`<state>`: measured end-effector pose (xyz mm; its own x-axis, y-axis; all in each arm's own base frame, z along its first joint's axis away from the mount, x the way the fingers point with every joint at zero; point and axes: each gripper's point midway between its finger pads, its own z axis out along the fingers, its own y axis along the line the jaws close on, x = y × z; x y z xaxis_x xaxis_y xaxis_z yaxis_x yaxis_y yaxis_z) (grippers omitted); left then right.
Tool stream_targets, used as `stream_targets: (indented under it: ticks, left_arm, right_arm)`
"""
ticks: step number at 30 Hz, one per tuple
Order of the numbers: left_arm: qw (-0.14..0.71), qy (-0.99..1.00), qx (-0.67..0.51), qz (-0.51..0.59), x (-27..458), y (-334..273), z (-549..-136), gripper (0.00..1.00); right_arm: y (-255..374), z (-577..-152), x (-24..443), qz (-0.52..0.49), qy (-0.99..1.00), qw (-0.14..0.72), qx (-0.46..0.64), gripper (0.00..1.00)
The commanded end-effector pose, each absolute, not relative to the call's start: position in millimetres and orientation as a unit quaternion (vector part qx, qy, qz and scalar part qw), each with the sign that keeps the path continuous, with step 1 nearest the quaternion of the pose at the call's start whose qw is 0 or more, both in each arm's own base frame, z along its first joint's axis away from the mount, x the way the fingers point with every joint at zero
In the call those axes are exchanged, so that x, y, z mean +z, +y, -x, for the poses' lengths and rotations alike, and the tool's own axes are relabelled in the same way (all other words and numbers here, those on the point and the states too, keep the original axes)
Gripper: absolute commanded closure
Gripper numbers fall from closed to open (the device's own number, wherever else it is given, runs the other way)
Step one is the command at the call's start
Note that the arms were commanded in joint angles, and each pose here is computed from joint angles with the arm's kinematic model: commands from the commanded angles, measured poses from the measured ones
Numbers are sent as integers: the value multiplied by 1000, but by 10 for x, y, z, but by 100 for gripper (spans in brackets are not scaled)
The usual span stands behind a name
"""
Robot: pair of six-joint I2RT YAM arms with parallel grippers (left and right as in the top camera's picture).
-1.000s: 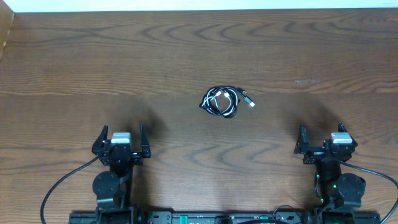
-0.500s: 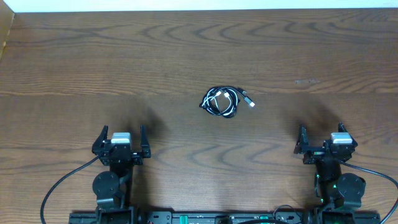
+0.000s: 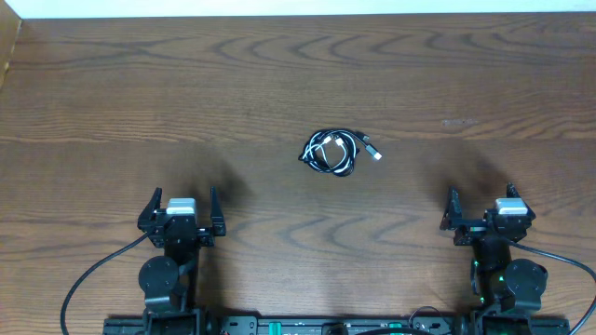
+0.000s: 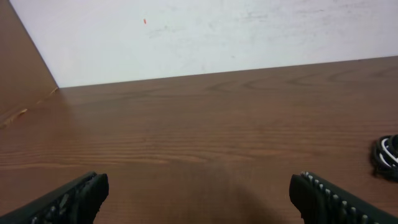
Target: Untangle cables
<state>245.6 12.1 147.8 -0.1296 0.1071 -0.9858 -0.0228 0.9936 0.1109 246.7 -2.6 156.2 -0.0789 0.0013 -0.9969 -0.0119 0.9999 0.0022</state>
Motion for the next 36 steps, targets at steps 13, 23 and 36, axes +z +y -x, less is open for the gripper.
stream_targets:
  ticks: [13,23,36]
  left_arm:
    - [638,768,48,-26,1308,131,-2445,2]
    - [630,770,99,12,1293,349,-2419,2]
    - [631,769,96,17,1298,350,-2420,2]
  right_arm:
    - [-24,-2467,1546,-3,736,677,11,1]
    - [-18,-2467,1546,-2,736,677,12,1]
    - [3,-2467,1553,2,735,678,16,1]
